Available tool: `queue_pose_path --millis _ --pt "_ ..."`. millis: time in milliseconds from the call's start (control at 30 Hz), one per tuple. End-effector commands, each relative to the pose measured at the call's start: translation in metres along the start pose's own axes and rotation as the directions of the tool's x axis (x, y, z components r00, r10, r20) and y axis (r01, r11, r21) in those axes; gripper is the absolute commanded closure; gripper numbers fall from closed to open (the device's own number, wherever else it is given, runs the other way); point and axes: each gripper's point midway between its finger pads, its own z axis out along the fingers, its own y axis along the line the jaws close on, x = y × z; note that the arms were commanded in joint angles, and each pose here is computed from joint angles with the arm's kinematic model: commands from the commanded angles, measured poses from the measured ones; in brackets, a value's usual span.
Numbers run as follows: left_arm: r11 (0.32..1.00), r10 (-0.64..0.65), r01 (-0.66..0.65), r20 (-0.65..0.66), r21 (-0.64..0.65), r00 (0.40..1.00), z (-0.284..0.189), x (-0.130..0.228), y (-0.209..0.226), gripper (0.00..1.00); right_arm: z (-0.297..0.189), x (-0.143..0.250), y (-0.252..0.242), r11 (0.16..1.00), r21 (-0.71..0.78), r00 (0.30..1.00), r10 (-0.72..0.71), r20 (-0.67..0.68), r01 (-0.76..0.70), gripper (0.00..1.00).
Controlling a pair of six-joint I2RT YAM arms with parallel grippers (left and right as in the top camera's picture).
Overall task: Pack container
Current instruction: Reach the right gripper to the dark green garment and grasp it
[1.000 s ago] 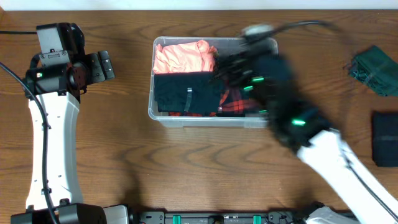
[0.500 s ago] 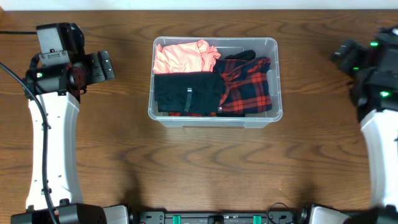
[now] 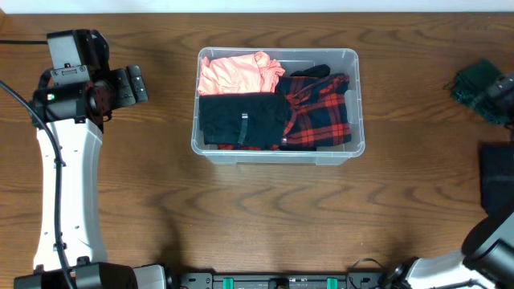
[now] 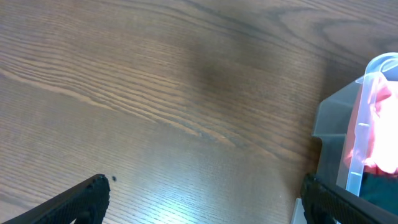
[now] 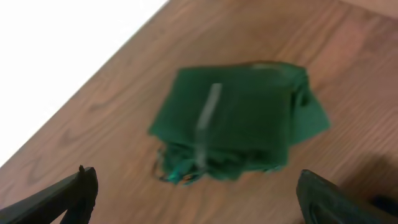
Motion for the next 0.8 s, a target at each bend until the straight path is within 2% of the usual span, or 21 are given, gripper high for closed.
queue_pose_path --millis 0,200,333,533,633,767 --pt "1.000 -0.011 0.011 -0.013 -0.008 1.000 0.004 0.002 0.002 0.02 0.015 -0.001 -0.017 1.000 -0.018 1.000 0.011 -0.028 -0.011 0.01" --pt "1.000 -0.011 0.011 -0.013 -0.008 1.000 0.004 0.002 0.002 0.02 0.038 -0.010 -0.030 1.000 0.002 0.990 0.027 -0.136 -0.027 0.01" --pt "1.000 -0.011 0.011 -0.013 -0.008 1.000 0.004 0.002 0.002 0.02 0.036 -0.036 -0.020 0.999 0.036 0.980 0.004 -0.197 0.003 0.01" --pt "1.000 -0.011 0.011 -0.013 -0.008 1.000 0.004 0.002 0.002 0.02 0.027 -0.069 -0.016 0.996 0.076 0.964 0.060 -0.259 -0.041 0.01" --pt "1.000 -0.011 0.011 -0.013 -0.008 1.000 0.004 0.002 0.002 0.02 0.033 -0.064 -0.032 0.992 0.109 0.948 0.096 -0.303 -0.066 0.01" --pt "1.000 -0.011 0.011 -0.013 -0.008 1.000 0.004 0.002 0.002 0.02 0.050 -0.038 -0.062 0.981 0.164 0.912 0.158 -0.378 -0.102 0.01"
